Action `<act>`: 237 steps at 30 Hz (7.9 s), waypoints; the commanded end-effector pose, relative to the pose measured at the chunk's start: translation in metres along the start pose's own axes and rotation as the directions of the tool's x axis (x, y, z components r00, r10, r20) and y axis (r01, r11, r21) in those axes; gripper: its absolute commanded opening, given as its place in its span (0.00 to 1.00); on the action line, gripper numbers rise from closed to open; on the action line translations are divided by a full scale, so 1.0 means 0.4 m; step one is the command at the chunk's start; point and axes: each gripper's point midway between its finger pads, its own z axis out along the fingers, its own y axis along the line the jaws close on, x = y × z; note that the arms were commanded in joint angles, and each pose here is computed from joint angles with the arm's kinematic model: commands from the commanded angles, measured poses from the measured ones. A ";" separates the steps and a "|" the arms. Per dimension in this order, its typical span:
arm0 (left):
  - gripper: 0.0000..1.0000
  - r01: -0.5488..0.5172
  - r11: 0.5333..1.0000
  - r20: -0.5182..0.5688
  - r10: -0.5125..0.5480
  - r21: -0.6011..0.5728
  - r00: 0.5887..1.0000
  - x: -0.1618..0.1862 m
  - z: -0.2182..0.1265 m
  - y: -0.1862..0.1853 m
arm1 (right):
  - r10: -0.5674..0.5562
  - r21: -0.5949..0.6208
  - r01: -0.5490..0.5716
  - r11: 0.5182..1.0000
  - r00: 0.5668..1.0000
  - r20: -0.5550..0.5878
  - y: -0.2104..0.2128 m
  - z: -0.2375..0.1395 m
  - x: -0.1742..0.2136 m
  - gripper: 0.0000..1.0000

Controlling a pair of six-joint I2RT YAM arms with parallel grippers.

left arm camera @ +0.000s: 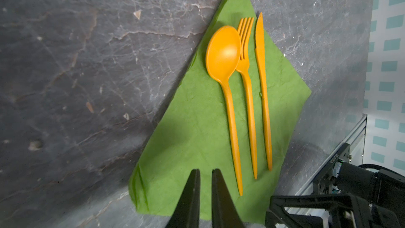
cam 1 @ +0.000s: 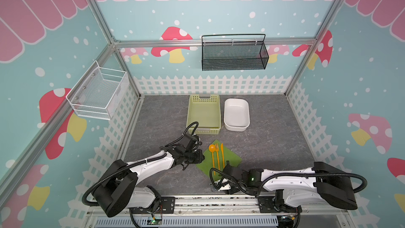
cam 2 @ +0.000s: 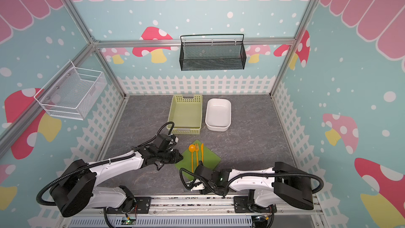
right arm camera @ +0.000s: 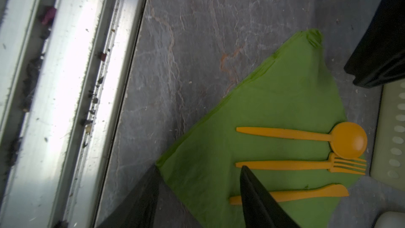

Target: Place the utensils on the paper napkin and roll it up

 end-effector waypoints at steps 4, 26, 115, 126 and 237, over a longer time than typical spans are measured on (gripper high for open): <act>0.15 0.013 1.000 -0.017 -0.013 0.011 1.000 0.013 0.001 -0.002 | -0.032 0.024 0.032 0.999 0.999 0.009 -0.003 0.002 0.000 0.59; 0.15 0.020 1.000 -0.026 -0.020 0.000 0.999 0.014 0.006 0.001 | -0.003 -0.117 0.008 0.993 0.999 0.045 0.063 0.004 -0.008 0.38; 0.11 -0.086 0.994 -0.181 0.097 0.067 0.979 0.077 0.019 -0.064 | 0.191 0.073 -0.204 0.976 0.970 0.150 -0.173 -0.028 -0.036 0.00; 0.10 -0.127 0.988 -0.305 0.148 0.085 0.941 0.179 0.048 -0.066 | 0.239 0.066 -0.251 0.966 0.960 0.147 -0.164 -0.030 -0.024 0.00; 0.14 -0.008 0.995 -0.325 0.041 0.102 0.945 0.181 0.026 -0.078 | 0.371 0.138 -0.373 0.917 0.928 0.041 -0.234 0.025 0.056 0.00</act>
